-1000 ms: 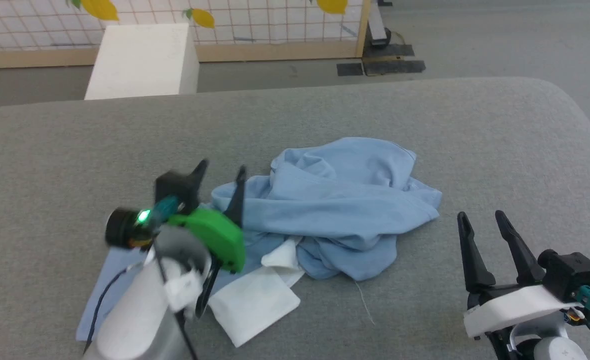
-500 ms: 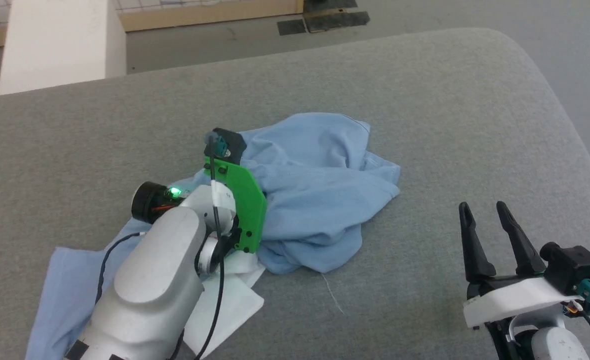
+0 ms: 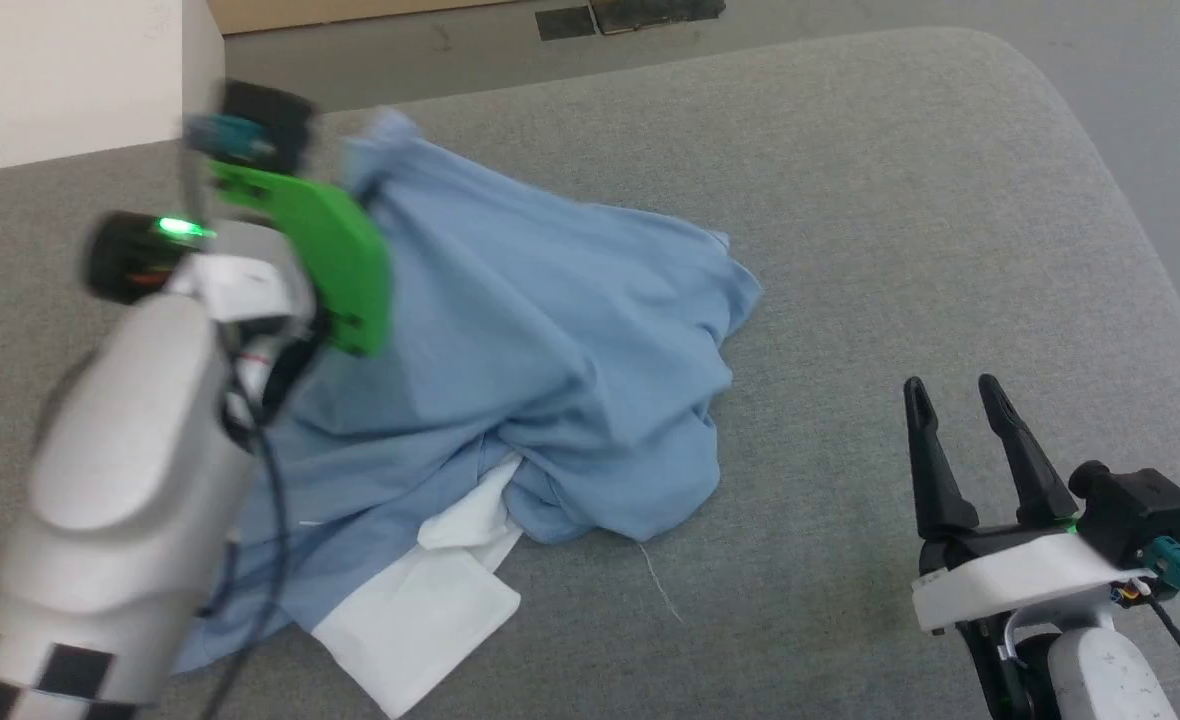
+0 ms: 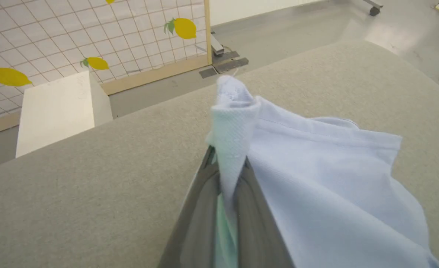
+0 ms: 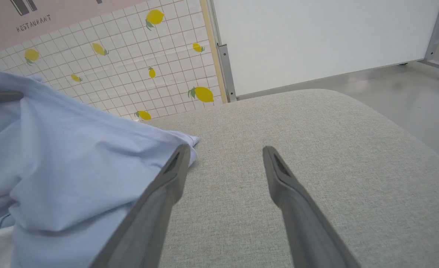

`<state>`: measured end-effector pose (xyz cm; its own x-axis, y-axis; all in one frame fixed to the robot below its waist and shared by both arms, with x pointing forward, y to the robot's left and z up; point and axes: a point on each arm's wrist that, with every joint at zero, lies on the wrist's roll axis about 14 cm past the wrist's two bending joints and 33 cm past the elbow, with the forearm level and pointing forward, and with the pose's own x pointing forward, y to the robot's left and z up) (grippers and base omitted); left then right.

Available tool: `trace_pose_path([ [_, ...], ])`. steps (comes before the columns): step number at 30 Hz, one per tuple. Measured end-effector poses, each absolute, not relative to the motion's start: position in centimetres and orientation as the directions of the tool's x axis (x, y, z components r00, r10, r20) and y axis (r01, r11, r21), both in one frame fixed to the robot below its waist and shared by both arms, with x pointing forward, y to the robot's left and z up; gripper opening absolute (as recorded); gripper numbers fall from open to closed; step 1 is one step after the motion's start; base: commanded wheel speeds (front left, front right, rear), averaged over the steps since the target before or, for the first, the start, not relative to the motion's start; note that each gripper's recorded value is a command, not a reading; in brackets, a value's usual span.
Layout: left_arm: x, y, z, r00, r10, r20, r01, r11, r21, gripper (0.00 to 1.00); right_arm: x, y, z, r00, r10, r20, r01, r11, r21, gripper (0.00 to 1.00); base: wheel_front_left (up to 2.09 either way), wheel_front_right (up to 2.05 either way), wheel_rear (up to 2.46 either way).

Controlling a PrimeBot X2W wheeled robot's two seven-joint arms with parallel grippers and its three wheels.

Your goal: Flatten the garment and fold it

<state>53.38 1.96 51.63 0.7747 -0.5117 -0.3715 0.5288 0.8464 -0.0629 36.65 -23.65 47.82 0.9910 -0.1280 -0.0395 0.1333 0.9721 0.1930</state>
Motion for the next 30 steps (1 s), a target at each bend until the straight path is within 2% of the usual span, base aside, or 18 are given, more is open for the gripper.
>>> trace_pose_path([
  [5,57.7,10.6,51.3,0.904,-0.244,-0.351,0.268,0.963,0.023,0.0,36.7,-23.6,47.1,0.99,-0.132,-0.053,0.14,0.969,0.204,1.0,0.0,0.0,0.0],
  [9,58.5,15.8,50.3,0.944,-0.054,-0.326,0.082,0.994,0.072,0.0,36.5,-23.9,46.6,0.988,-0.142,-0.067,0.153,0.967,0.206,1.0,0.0,0.0,0.0],
  [12,57.4,18.6,48.3,0.939,0.04,-0.341,-0.002,0.994,0.113,0.0,36.5,-24.0,46.7,0.987,-0.144,-0.065,0.155,0.967,0.205,1.0,0.0,0.0,0.0],
  [13,56.8,19.0,47.5,0.932,0.05,-0.358,-0.011,0.994,0.11,0.36,36.5,-24.0,46.7,0.988,-0.142,-0.063,0.152,0.967,0.203,1.0,0.0,0.0,0.0],
  [14,56.1,19.1,46.7,0.926,0.051,-0.374,-0.015,0.995,0.098,0.99,36.6,-23.9,46.8,0.988,-0.14,-0.061,0.149,0.969,0.199,1.0,0.0,0.0,0.0],
  [18,53.9,19.0,45.2,0.925,0.037,-0.378,-0.028,0.999,0.029,1.0,37.0,-23.1,47.5,0.993,-0.11,-0.048,0.117,0.974,0.196,1.0,0.0,0.0,0.0],
  [23,51.7,18.7,47.4,0.98,0.033,-0.198,-0.055,0.993,-0.106,1.0,37.6,-20.4,48.0,0.998,-0.021,-0.053,0.031,0.981,0.19,1.0,0.0,0.0,0.0],
  [26,49.6,18.5,48.9,0.997,0.047,-0.06,-0.056,0.986,-0.158,1.0,37.9,-17.7,47.0,0.99,0.068,-0.125,-0.043,0.981,0.191,1.0,0.0,0.0,0.0],
  [30,46.6,17.8,49.1,0.998,0.054,-0.006,-0.055,0.978,-0.199,1.0,37.9,-14.1,44.8,0.948,0.188,-0.257,-0.139,0.971,0.197,1.0,0.0,0.0,0.0],
])
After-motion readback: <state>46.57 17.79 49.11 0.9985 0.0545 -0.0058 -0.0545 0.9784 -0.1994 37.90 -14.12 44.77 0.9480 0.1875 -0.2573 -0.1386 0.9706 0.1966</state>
